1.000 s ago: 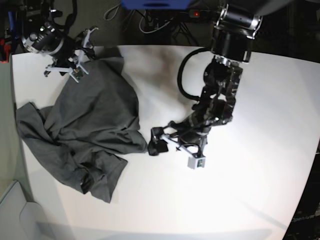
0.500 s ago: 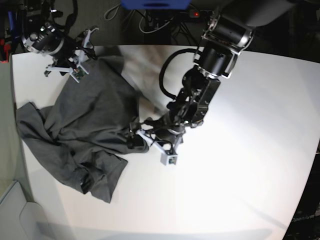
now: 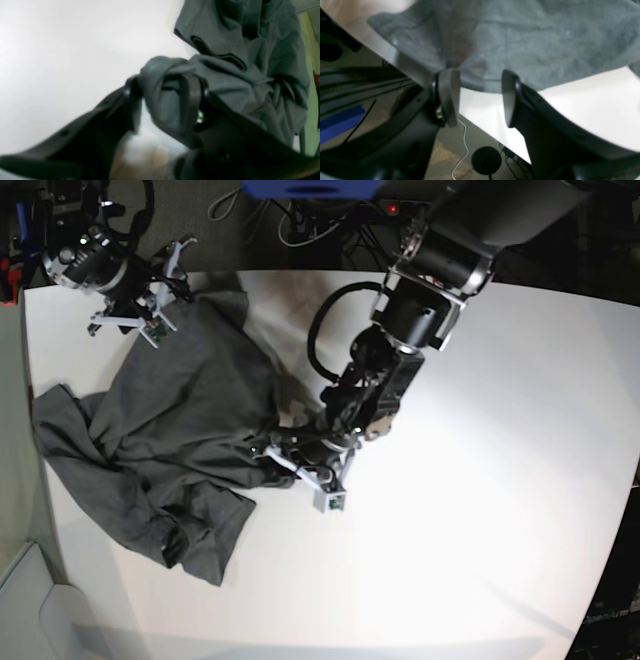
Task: Layout the t-shirt on the table in an organized manner, then fold the t-shirt properly
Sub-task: 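Grasp the t-shirt edge with the left gripper and pull it outward, then grasp the t-shirt with the right gripper and pull it outward, then pull the t-shirt hem with the right gripper to flatten it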
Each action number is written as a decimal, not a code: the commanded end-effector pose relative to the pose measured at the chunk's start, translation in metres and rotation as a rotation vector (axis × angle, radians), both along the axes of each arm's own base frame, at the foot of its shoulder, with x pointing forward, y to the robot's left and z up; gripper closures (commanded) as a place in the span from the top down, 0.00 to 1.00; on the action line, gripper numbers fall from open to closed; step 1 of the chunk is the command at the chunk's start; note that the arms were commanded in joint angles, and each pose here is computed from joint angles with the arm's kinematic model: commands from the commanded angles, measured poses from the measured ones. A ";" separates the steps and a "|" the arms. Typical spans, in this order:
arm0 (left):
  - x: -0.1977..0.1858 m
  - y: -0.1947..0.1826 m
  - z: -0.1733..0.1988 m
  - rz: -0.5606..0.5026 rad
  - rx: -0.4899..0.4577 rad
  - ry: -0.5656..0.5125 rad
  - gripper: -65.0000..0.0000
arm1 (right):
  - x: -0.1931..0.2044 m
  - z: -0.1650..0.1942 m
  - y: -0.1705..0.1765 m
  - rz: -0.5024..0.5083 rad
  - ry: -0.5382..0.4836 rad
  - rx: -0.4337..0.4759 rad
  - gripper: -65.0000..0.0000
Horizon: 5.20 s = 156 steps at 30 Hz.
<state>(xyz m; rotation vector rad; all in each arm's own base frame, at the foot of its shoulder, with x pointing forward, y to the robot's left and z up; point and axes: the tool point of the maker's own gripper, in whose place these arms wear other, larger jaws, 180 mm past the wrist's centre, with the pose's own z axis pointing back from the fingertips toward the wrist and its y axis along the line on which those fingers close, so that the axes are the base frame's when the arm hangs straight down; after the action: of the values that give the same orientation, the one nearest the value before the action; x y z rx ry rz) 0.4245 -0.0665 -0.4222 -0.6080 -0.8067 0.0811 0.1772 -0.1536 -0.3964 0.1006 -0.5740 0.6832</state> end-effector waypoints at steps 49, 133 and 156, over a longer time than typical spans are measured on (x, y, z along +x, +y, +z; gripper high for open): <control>0.014 0.340 0.104 0.068 0.650 -0.157 0.50 | 0.147 0.108 0.031 -0.056 -0.323 0.013 0.44; -0.071 0.296 -0.009 0.234 0.376 0.151 0.80 | 0.303 0.050 -0.016 -0.259 -0.454 0.484 0.00; -0.078 0.293 -0.013 0.228 0.373 0.161 0.80 | 0.227 0.044 0.121 0.189 -0.418 0.347 0.60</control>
<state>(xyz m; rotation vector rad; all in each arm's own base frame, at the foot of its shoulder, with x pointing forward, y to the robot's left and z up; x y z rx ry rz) 0.3578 0.2241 -0.4251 -0.1639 -0.7788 0.1729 0.3848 -0.0388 -0.3844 0.3271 -0.9896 0.8028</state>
